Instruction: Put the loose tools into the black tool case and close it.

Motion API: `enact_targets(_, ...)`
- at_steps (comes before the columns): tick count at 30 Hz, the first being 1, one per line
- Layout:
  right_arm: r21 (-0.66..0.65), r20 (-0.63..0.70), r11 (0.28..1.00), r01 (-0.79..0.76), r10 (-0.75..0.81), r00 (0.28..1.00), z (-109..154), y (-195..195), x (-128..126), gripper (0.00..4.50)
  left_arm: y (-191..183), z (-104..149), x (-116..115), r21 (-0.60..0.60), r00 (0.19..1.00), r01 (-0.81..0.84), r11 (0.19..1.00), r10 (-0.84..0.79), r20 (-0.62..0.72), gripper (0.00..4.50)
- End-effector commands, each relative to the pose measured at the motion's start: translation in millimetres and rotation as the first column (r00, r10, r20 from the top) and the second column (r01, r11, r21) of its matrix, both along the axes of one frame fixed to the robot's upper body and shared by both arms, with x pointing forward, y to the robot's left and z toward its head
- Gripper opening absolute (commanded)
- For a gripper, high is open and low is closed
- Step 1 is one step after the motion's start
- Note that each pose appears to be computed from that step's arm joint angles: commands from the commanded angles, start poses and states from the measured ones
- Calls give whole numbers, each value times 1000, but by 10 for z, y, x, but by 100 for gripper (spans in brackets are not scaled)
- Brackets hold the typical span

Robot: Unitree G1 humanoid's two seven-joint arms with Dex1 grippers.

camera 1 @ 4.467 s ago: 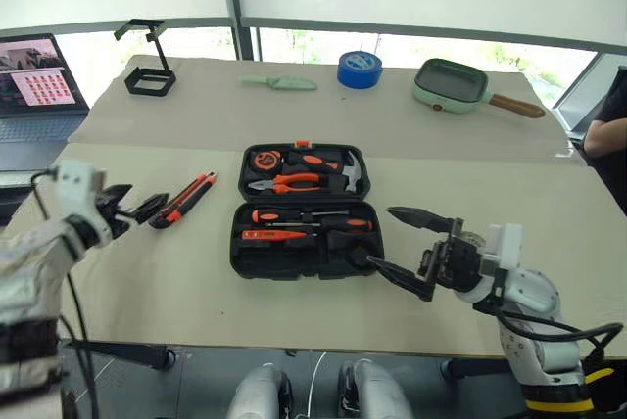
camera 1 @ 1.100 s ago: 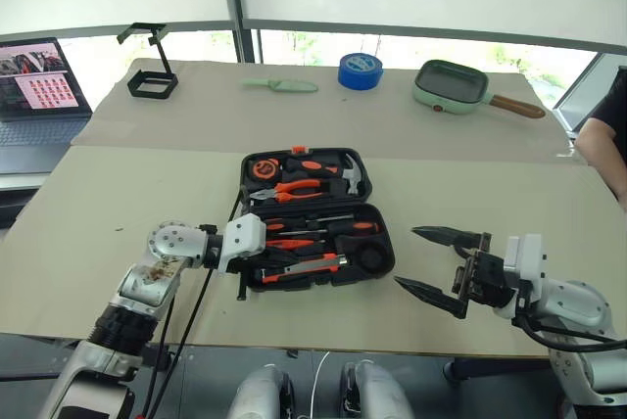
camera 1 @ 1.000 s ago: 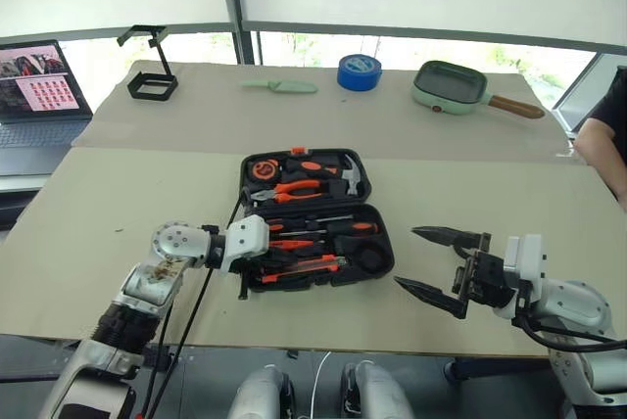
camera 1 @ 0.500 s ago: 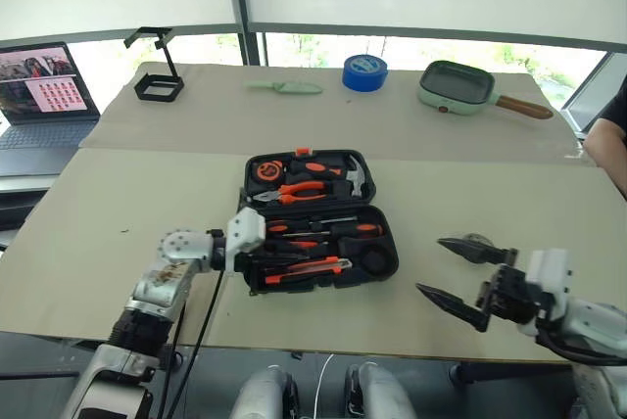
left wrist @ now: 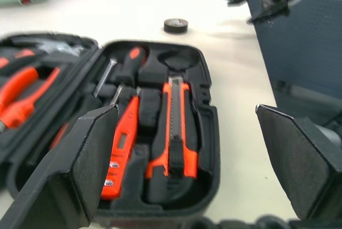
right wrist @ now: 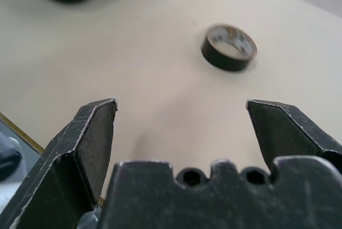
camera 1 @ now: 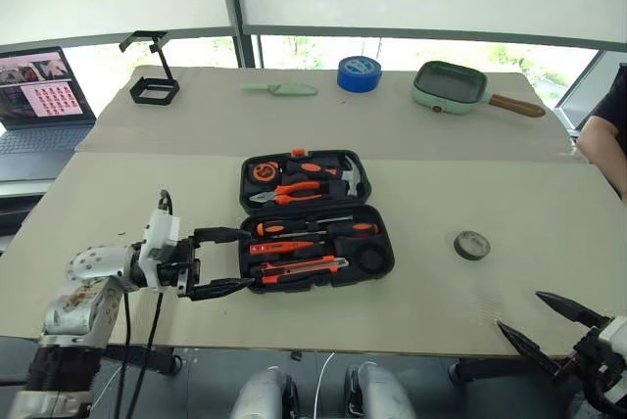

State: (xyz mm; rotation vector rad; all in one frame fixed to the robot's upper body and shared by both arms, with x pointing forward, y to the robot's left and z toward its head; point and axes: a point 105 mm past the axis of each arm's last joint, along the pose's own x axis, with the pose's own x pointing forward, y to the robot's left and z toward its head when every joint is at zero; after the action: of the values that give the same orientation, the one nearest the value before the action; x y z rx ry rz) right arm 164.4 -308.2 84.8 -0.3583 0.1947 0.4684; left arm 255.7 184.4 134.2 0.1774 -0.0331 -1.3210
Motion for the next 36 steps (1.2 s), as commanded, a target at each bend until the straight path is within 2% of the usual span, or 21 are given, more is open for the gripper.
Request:
enact_targets(1,-32,25,999,-41,41,999,342,78,346,450,-190,237,-8,-75,995,42,996,-35,93,446)
enact_targets(5,-82,-76,986,-148,142,987,485,250,652,450,-339,335,2,-131,992,68,989,-53,113,446)
enact_targets(9,-131,-203,962,-241,212,956,478,367,864,450,-417,298,-18,-123,992,87,989,-74,106,446)
enact_targets(14,-183,-309,957,-227,163,937,401,370,1167,450,-490,274,-36,-118,989,94,989,-80,122,446)
enact_targets(18,-198,-421,947,-254,152,894,258,365,1198,450,-503,281,-46,-104,985,100,990,-83,151,446)
enact_targets(24,-258,-435,935,-243,112,893,214,350,1347,249,-494,306,-49,-99,984,103,990,-87,156,450)
enact_targets(27,-248,-439,931,-268,138,888,218,380,1358,150,-493,305,-53,-99,984,100,990,-84,157,450)
enact_targets(31,-252,-427,920,-299,172,888,341,394,1353,10,-495,296,-68,-99,984,98,990,-82,157,450)
enact_targets(34,-190,-412,909,-371,269,871,502,553,1327,2,-463,278,-81,-97,985,90,991,-74,154,450)
enact_targets(36,-83,-383,875,-476,413,826,654,861,1272,2,-442,273,-78,-95,985,81,992,-66,157,450)
